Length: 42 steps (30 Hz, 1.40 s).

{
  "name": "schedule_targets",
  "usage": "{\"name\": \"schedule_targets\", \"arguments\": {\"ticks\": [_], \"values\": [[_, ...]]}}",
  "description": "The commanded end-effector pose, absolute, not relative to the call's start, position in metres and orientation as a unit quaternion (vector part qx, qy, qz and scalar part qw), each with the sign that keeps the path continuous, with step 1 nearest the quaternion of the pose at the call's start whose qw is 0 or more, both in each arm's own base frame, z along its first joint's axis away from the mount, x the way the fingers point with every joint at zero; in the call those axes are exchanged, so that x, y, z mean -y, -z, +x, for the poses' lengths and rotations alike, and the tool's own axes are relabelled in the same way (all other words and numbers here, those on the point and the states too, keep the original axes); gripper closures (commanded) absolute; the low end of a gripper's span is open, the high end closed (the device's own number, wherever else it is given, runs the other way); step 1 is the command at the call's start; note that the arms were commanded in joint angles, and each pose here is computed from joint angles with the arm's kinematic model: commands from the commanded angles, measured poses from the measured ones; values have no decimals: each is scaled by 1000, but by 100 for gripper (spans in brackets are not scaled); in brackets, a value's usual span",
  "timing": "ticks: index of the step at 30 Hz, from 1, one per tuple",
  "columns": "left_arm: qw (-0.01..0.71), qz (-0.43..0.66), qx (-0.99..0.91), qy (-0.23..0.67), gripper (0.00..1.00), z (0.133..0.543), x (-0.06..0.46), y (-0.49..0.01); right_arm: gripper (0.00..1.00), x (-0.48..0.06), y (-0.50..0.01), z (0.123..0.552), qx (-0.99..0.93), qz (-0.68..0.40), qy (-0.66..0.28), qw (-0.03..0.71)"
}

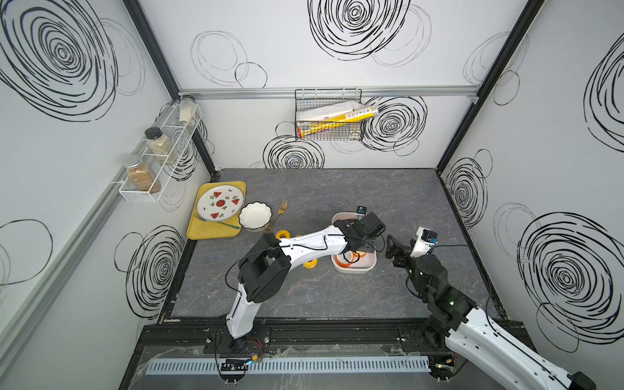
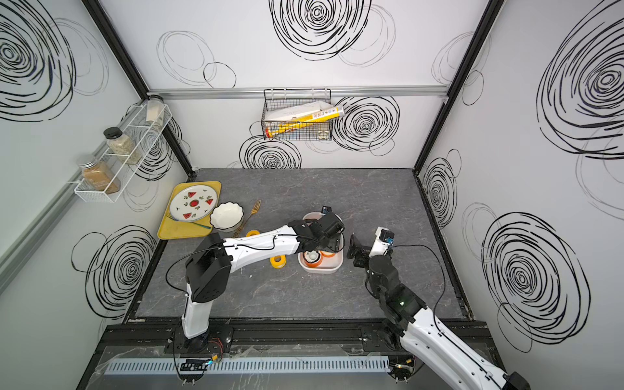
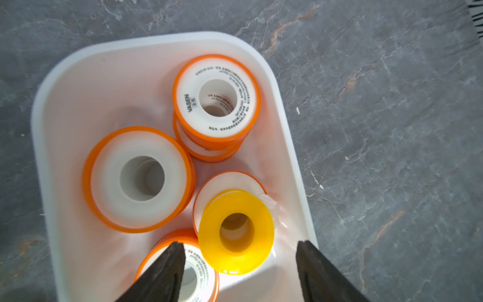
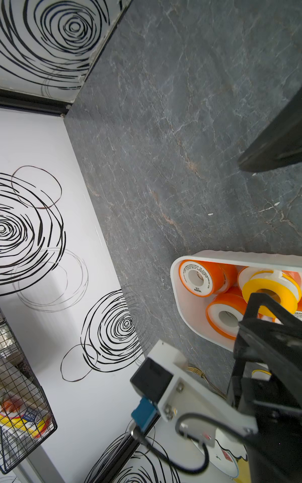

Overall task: Put the sealing tape into the storage box
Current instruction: Place the sealing tape in the storage box, then pick up the sealing tape at the center of the board.

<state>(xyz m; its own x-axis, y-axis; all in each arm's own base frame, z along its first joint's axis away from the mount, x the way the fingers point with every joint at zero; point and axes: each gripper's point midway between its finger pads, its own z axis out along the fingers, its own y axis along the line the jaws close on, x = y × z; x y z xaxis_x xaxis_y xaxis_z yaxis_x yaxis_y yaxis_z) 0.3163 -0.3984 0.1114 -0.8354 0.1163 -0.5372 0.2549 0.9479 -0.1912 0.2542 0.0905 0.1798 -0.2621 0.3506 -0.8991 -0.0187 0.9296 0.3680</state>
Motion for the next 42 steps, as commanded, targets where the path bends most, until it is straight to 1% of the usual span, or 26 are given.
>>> {"name": "schedule_targets", "arguments": {"ticks": [1,7,10,14,23,29,31,34,36,42], "values": [[304,88,-940,126,25,318,379,-147,8,-88,-175,254,-782,110,-148,596],[330,70,-931,135,24,312,338,-189,7,-88,-174,254,-782,110,-147,595],[346,58,-926,141,24,307,310,-210,7,-88,-175,254,-782,110,-148,596],[363,39,-920,140,23,298,266,-226,7,-88,-175,254,-782,110,-148,596],[399,-16,-910,113,21,272,158,-231,7,-89,-174,255,-783,110,-147,595],[420,-36,-903,77,20,257,107,-224,7,-89,-174,255,-783,110,-146,594],[436,-55,-896,68,21,255,95,-225,7,-89,-174,255,-783,110,-146,594],[450,-43,-887,92,21,251,99,-236,7,-89,-174,255,-784,109,-145,593],[460,-50,-882,88,21,251,94,-238,7,-90,-174,256,-785,108,-145,593],[462,-57,-880,96,21,251,91,-236,7,-92,-176,258,-788,101,-141,590]]}}
